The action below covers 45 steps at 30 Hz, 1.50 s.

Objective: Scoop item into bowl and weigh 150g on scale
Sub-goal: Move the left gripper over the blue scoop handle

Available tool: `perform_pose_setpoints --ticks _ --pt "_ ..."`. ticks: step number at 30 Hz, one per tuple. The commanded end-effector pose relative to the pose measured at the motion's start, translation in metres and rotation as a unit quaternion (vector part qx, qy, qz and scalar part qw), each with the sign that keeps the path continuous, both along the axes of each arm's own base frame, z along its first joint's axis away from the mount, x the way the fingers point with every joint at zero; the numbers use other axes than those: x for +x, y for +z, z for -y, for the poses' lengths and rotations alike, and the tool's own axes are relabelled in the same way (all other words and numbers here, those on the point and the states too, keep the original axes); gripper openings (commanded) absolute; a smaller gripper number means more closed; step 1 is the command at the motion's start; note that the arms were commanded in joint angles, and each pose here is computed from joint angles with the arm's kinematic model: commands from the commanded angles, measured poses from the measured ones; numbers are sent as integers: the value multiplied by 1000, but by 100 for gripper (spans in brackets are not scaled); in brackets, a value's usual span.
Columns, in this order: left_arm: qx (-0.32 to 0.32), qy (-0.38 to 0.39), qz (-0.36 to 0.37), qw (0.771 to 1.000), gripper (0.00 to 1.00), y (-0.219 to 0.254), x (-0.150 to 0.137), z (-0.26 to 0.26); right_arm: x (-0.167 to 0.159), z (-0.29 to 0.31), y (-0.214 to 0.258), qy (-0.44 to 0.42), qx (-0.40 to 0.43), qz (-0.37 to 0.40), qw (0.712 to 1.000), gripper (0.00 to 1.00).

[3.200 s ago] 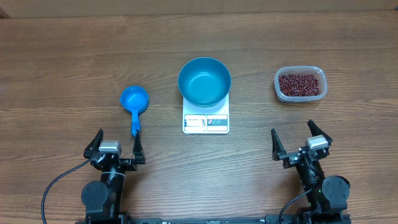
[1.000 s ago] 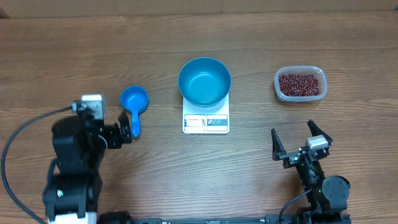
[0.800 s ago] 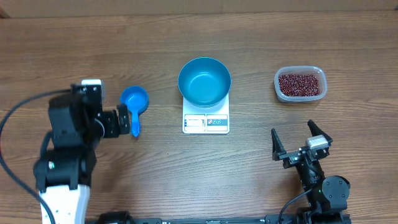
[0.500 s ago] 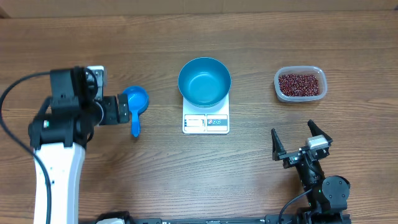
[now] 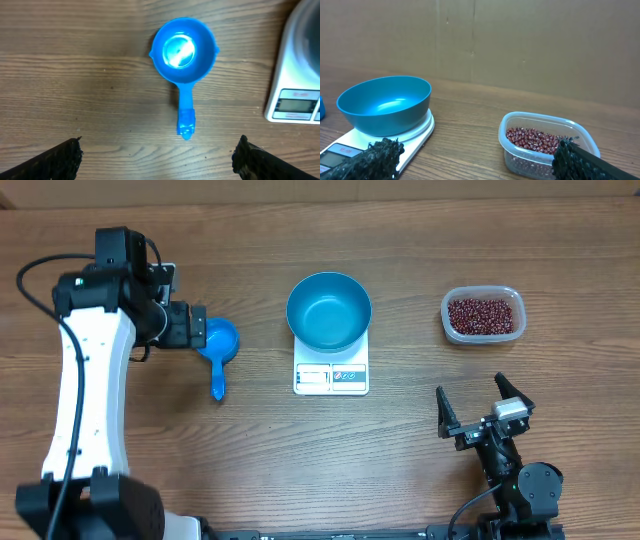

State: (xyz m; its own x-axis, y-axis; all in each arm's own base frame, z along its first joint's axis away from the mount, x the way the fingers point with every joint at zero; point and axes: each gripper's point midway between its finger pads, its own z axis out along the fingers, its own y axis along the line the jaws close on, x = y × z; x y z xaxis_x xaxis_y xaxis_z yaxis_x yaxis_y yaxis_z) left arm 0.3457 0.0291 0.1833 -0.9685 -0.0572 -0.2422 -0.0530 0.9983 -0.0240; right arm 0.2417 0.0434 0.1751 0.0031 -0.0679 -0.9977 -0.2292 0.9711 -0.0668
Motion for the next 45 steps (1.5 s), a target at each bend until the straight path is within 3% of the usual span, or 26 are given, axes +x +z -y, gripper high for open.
perform_pose_setpoints --ticks 1,26,45 --pt "-6 -8 -15 1000 100 -10 8 -8 0 0 -2 1 -8 3 1000 100" --pt "-17 -14 -104 994 100 -112 38 -17 0 0 -2 1 -8 3 1000 100" --pt "-17 -14 -94 995 100 -128 52 -18 0 0 -2 1 -8 3 1000 100"
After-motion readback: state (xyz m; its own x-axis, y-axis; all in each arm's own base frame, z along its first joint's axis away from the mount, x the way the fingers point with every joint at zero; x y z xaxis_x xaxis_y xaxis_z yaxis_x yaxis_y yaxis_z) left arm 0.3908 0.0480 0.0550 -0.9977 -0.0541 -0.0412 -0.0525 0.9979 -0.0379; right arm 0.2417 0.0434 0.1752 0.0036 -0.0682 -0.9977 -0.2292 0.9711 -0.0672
